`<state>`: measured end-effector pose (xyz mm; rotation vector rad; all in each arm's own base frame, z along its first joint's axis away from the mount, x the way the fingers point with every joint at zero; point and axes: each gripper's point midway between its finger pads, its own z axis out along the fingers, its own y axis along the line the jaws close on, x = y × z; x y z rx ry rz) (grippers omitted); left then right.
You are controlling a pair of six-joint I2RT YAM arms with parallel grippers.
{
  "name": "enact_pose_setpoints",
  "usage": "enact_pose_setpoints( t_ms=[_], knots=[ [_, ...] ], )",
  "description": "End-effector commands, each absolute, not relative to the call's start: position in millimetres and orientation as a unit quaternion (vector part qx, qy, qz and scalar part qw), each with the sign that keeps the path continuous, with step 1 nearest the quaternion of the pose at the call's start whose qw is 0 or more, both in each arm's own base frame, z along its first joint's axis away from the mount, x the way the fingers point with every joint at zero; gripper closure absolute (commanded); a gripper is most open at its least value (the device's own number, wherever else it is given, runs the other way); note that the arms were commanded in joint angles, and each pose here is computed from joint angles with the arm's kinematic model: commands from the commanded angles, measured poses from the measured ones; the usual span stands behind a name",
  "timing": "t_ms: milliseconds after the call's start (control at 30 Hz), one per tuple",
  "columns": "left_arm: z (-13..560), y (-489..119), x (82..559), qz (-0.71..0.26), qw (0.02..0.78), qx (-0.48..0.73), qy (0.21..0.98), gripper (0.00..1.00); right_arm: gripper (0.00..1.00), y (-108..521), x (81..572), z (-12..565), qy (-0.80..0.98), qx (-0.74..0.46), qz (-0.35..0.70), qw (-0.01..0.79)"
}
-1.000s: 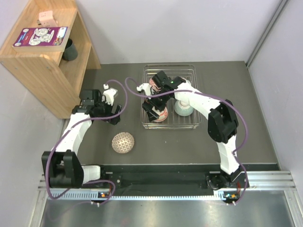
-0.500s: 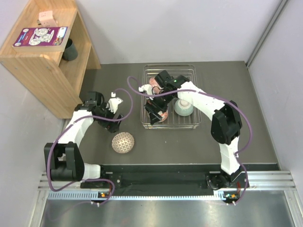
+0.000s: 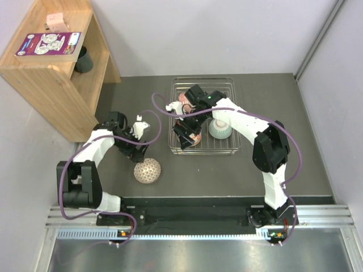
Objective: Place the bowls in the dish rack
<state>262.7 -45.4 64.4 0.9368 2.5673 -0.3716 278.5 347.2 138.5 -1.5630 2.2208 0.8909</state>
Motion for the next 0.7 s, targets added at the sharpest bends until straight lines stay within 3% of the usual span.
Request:
enact_pose_setpoints(
  t_ms=[0,267,400,500,533,633,667],
  knots=[
    [56,-51,260,-0.15,0.182,0.343,0.909,0.01,0.01,351,308,154,0.767,-0.541,0.285,0.197],
    [48,-56,245,-0.17,0.161,0.357,0.904,0.01,0.01,353,321,133,0.779,-0.527,0.29,0.174],
    [47,-61,239,-0.186,0.15,0.367,0.899,0.09,0.02,353,320,128,0.779,-0.529,0.293,0.165],
    [48,-65,234,-0.203,0.145,0.371,0.894,0.25,0.01,353,318,127,0.779,-0.53,0.294,0.163],
    [48,-68,232,-0.209,0.143,0.373,0.892,0.39,0.02,354,317,127,0.778,-0.531,0.295,0.16],
    [47,-72,228,-0.222,0.133,0.376,0.89,0.52,0.02,355,312,126,0.776,-0.535,0.297,0.157],
    [46,-72,226,-0.224,0.131,0.378,0.889,0.63,0.02,357,310,125,0.775,-0.536,0.298,0.155]
  ],
)
